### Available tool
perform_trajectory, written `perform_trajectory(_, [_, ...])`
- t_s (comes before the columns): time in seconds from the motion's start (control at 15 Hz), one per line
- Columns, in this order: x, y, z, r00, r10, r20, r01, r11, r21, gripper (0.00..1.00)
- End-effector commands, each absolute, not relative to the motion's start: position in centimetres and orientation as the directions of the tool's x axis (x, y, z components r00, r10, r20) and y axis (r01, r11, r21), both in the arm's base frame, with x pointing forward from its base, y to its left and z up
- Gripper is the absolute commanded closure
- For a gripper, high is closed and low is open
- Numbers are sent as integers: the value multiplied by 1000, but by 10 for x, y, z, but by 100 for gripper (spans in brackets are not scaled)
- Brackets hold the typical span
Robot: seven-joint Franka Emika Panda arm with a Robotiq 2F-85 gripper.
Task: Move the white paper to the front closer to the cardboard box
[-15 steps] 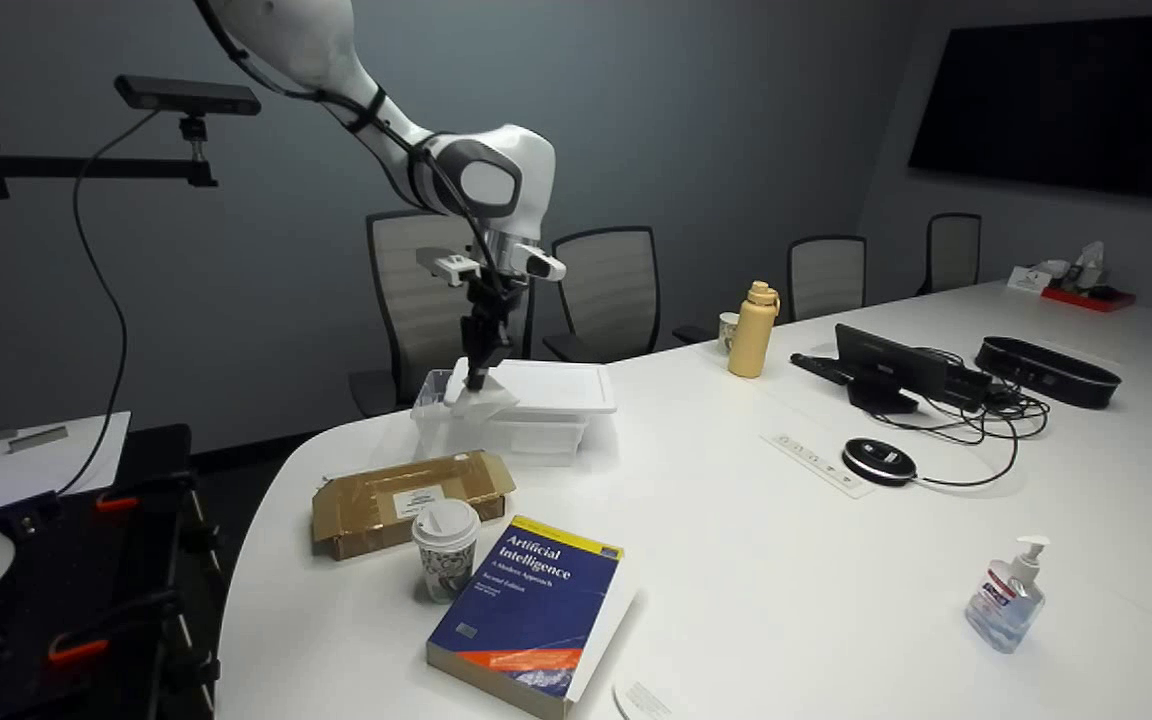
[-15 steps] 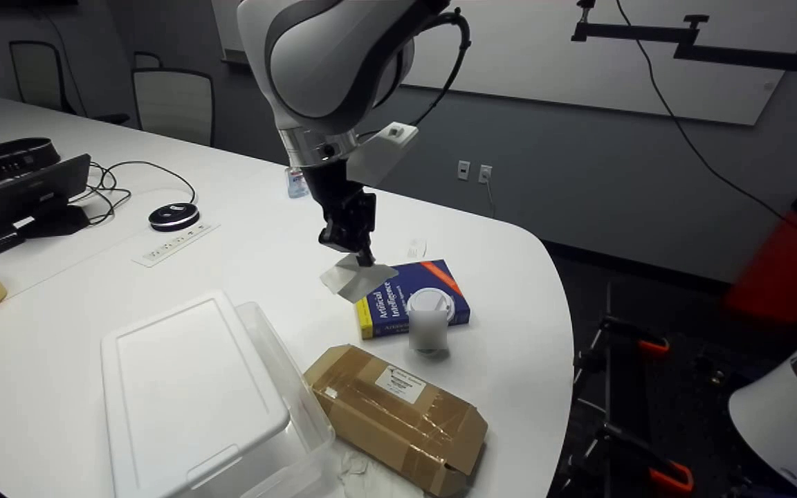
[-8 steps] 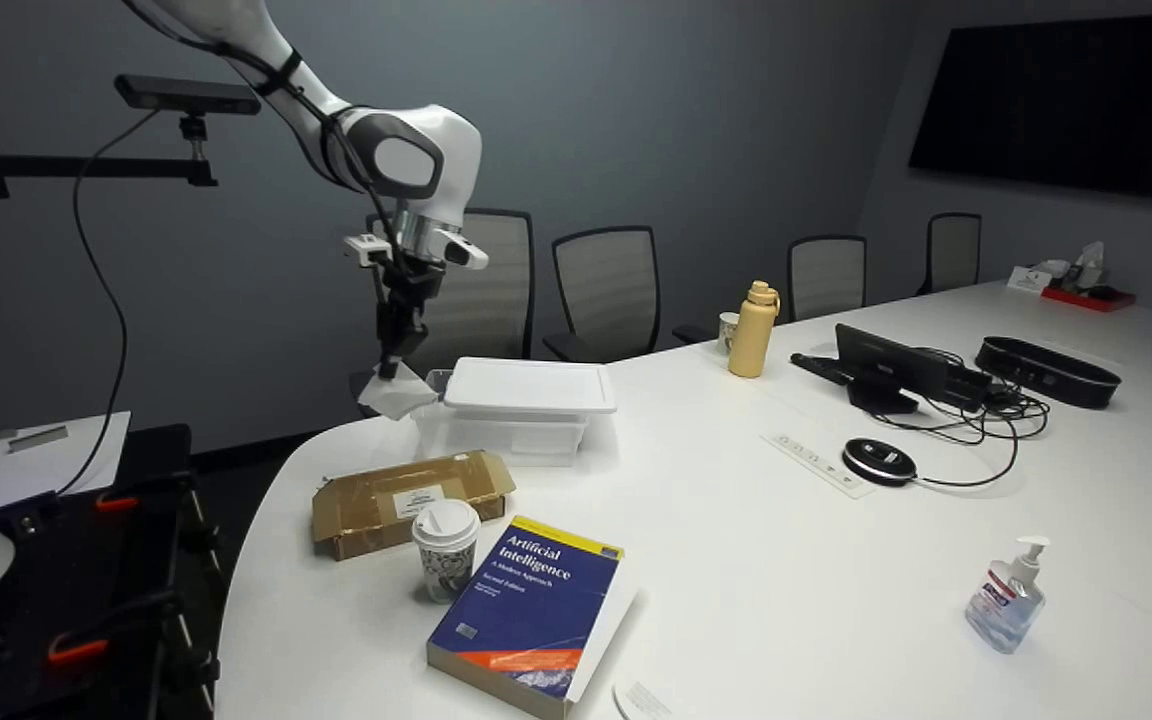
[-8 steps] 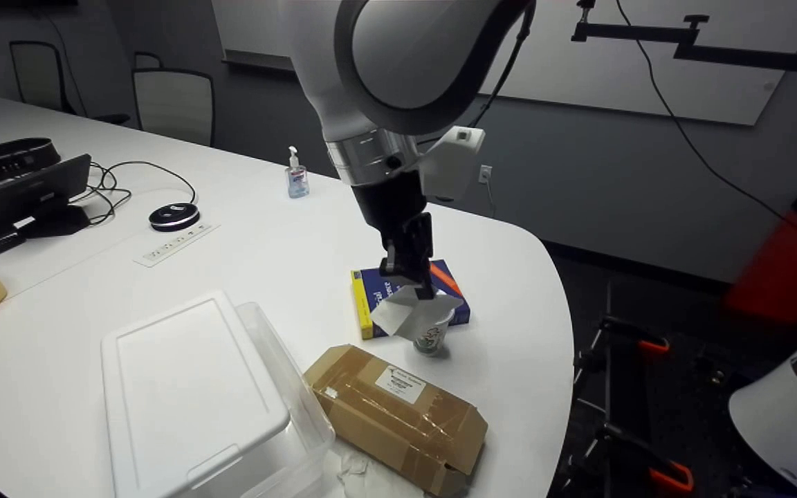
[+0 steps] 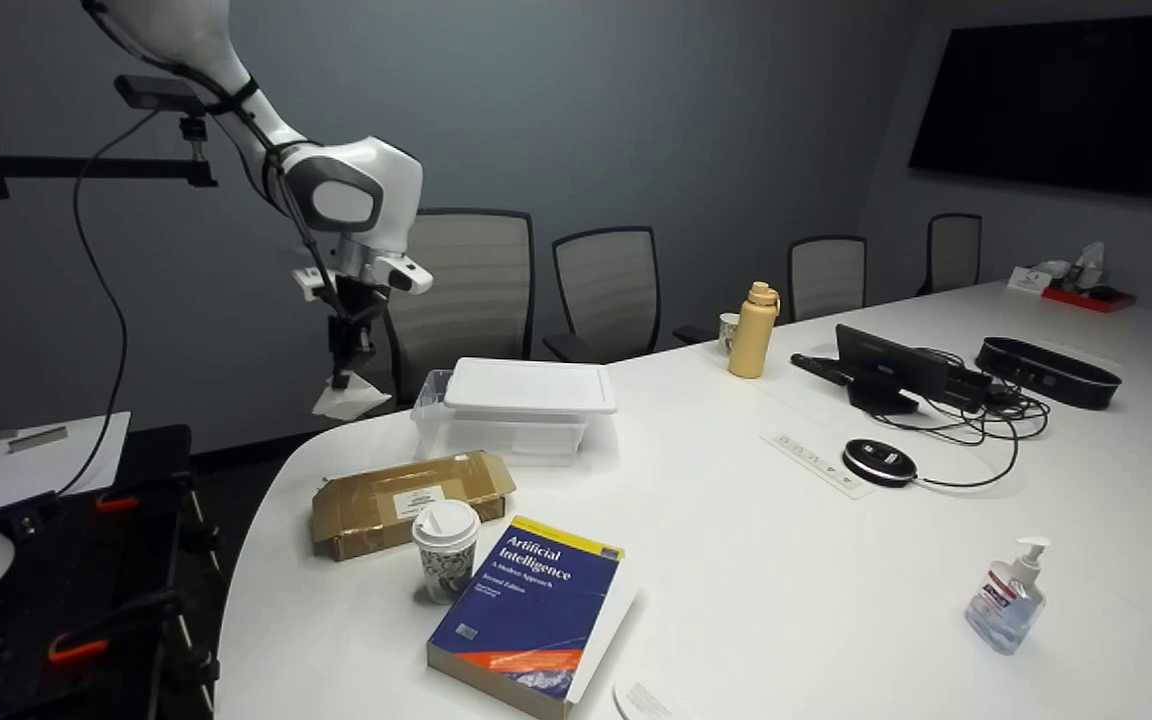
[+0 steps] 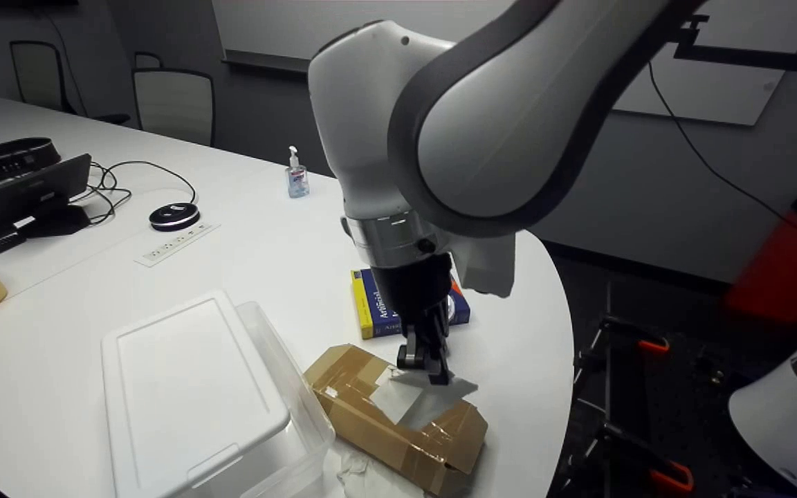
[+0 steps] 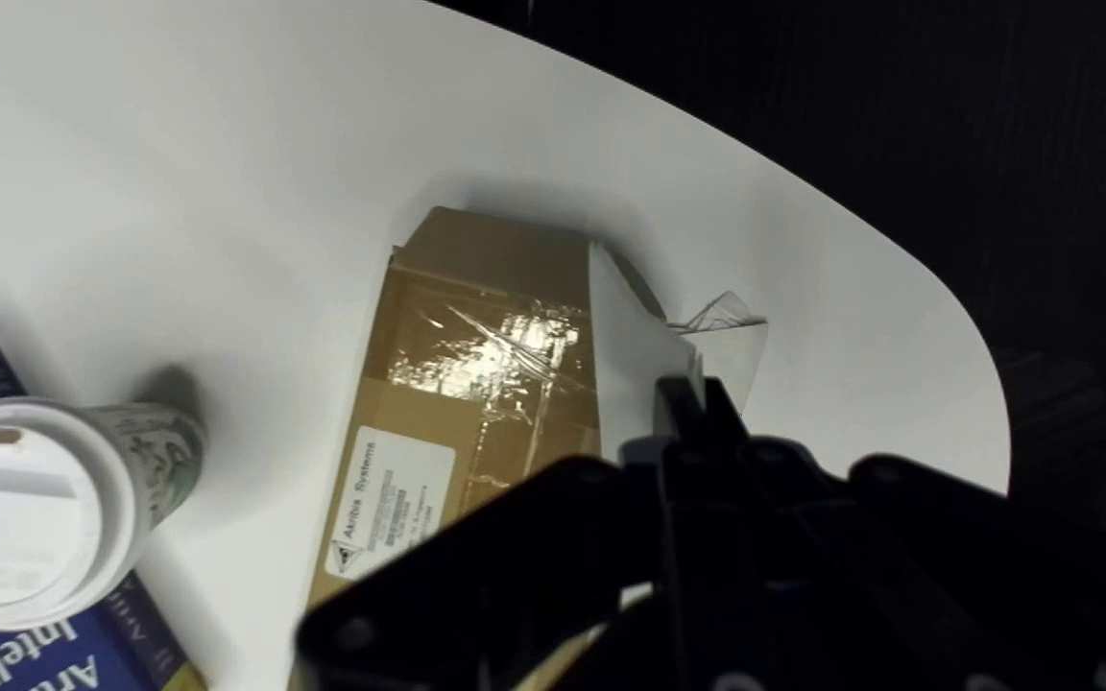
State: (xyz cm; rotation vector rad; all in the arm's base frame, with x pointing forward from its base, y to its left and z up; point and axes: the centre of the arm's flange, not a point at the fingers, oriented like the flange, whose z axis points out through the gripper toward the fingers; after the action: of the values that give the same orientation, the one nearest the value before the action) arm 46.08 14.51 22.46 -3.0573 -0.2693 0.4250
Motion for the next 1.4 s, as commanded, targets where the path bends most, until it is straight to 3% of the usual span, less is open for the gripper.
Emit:
perform_trajectory(0.0, [452,163,195,954,208,-217,184,-975,-123,100])
perform_trajectory(1.13, [441,208,107,955,210,-212,167,-965,-203,100])
perform_trajectory(1.2, [443,208,105,955,206,-212,163,-965,-205,74])
perform_trajectory(1.27, [445,206,103,956,204,-209,162,-966,-202,73])
perform_trajectory(1.33, [448,205,103,958,198,-206,157,-968,-197,66])
